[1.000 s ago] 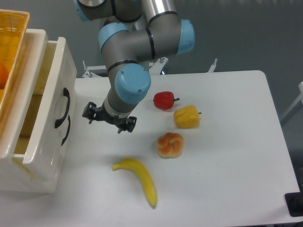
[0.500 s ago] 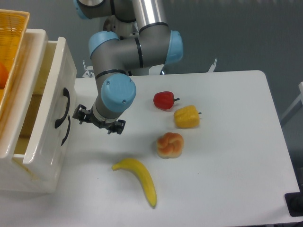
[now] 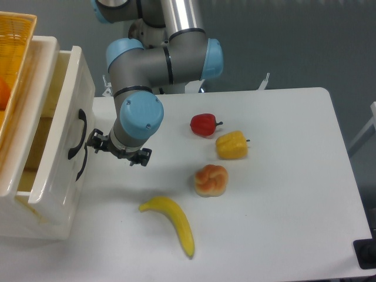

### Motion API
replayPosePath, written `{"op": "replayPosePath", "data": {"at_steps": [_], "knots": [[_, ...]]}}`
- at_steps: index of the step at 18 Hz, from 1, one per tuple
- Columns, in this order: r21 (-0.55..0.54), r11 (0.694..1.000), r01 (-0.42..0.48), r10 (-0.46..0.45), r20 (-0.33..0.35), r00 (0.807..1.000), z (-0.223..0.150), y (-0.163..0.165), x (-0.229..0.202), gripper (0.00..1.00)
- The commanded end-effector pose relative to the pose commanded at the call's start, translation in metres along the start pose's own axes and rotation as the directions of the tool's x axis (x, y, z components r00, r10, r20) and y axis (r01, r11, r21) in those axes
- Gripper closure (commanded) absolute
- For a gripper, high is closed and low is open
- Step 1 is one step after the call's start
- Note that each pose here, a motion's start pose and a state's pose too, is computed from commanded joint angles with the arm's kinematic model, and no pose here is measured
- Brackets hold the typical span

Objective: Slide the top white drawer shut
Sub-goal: 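Press the gripper against the closed drawer front near the handles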

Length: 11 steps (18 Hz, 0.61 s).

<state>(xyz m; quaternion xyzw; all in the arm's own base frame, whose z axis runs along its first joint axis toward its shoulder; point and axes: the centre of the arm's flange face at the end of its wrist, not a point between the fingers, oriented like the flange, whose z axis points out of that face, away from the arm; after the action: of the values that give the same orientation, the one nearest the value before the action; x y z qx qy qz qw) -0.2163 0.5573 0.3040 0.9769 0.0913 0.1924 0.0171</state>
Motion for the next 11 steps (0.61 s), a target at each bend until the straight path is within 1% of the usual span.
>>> {"op": "replayPosePath", "data": {"at_steps": [7,11], "knots": [[-0.006,1.000,-0.028,0.028,0.001,1.000,0.004,-0.003,0.017,0.00],[-0.005,0.999,-0.032,0.032,0.002,0.999,0.004,-0.003,0.020,0.00]]}}
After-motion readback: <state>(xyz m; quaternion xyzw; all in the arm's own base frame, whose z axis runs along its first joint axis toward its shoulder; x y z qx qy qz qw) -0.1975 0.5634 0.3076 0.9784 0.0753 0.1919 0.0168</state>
